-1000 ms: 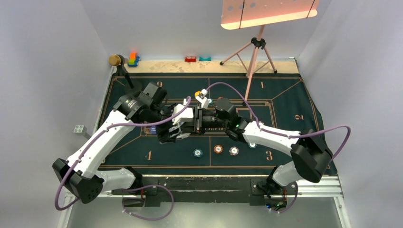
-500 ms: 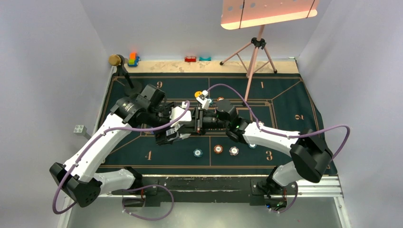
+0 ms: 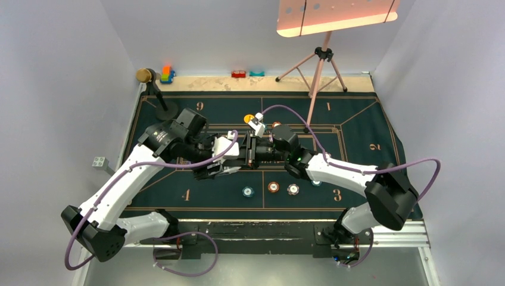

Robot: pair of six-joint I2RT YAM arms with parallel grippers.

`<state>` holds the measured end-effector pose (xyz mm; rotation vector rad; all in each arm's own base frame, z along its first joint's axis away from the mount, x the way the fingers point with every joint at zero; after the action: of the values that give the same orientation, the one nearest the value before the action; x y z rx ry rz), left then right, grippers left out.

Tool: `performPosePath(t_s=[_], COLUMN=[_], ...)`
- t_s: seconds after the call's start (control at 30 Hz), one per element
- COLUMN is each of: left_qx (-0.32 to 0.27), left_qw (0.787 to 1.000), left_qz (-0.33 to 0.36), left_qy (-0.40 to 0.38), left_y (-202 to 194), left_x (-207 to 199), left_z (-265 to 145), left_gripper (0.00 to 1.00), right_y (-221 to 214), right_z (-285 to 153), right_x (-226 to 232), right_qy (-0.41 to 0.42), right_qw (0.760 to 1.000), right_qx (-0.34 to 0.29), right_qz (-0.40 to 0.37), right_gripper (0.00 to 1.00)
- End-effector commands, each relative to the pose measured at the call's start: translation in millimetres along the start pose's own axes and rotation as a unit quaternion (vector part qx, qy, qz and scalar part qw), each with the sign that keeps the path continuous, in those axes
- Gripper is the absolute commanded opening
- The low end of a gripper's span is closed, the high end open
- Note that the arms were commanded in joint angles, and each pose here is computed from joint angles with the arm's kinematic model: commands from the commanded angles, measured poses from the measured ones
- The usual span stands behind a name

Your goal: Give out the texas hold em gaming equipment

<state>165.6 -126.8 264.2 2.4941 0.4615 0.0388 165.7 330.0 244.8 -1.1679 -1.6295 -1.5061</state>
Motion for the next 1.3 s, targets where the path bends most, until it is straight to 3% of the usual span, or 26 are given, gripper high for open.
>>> performPosePath(t_s=[0.0,0.1,0.23,0.37,0.83,1.27], left_qx=[-0.013,-0.017,-0.017,-0.010,0.000,-0.005], left_qw=[1.000,1.000,1.000,1.000,0.998,0.998], left_qz=[0.022,0.019,0.015,0.008,-0.006,-0.012], left_qy=[0.008,0.003,-0.007,-0.026,-0.059,-0.060], left_y=[-0.3,0.9,1.0,-0.1,1.9,5.1], left_x=[-2.6,-4.2,-6.3,-9.6,-13.5,-14.8], left_z=[-7.9,-8.0,-7.6,-5.8,-3.5,-6.8], left_gripper=[0.50,0.40,0.28,0.25,0.27,0.26], right_y=[2.5,2.3,1.9,1.2,9.7,-0.2], right_z=[-8.0,-7.8,-10.0,-17.5,-12.5,-33.9], right_x=[17.5,16.7,14.9,8.8,8.7,-7.8], right_qy=[0.032,0.026,0.005,-0.028,-0.037,-0.067], right_qw=[0.999,0.999,0.999,0.998,0.997,0.996], right_qx=[-0.007,-0.003,0.002,0.002,-0.004,-0.013], right_qz=[-0.025,-0.027,-0.036,-0.052,-0.062,-0.051], right_gripper=[0.21,0.27,0.45,0.53,0.50,0.35])
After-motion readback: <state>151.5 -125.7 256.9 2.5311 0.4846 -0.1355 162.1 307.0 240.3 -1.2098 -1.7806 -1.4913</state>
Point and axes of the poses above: each gripper's point midway between its finger pads, its own z axis out along the fingers, its own x axis along the line the jaws close on, y = z × x, the point moved 7 cm from there along -z, back along the fingers, and after that the axes turned 14 degrees about -z, right-handed, at the moved point
